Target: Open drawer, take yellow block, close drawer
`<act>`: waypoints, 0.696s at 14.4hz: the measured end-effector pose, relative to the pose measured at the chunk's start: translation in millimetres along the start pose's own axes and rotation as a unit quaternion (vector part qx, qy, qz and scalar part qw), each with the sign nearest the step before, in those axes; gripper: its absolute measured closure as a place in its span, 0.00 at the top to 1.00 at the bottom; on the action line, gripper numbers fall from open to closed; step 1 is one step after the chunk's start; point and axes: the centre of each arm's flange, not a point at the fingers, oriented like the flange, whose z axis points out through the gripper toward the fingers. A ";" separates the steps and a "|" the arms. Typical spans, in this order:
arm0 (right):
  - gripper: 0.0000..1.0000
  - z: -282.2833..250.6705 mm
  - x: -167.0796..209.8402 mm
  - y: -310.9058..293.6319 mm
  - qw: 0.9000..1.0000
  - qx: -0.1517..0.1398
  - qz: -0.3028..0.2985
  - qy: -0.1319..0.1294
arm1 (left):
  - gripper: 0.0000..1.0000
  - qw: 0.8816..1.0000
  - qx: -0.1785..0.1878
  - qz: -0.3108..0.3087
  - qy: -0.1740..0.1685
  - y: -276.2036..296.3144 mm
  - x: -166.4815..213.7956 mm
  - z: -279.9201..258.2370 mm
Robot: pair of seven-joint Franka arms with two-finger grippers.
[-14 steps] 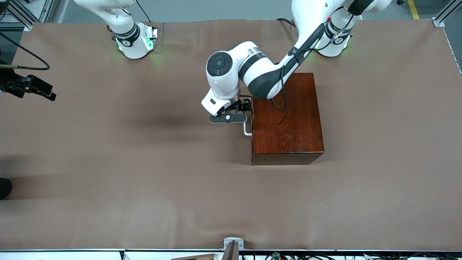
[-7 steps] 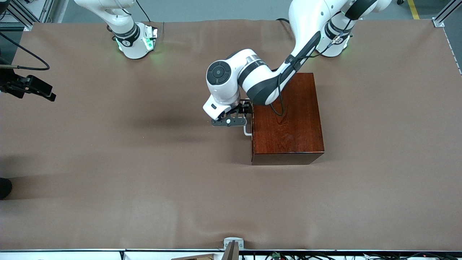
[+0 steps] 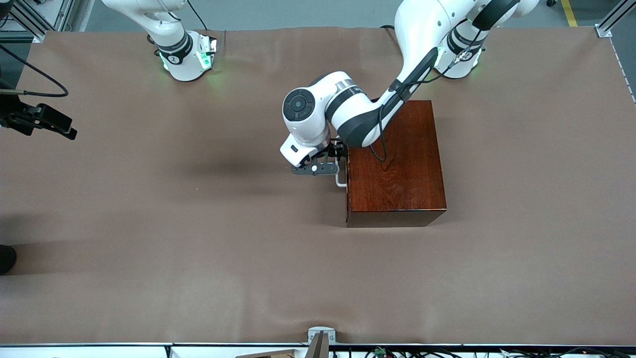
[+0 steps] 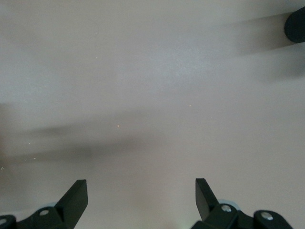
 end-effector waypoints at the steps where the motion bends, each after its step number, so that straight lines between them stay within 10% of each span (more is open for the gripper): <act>1: 1.00 0.5 3.0 -1.3 1.000 0.001 -0.001 0.007 | 1.00 1.000 0.001 0.001 -0.002 0.8 -0.3 3.2; 10: 1.00 6.1 11.1 -7.7 1.000 0.002 -0.006 0.017 | 1.00 0.999 -0.032 -0.021 0.022 8.0 9.2 6.5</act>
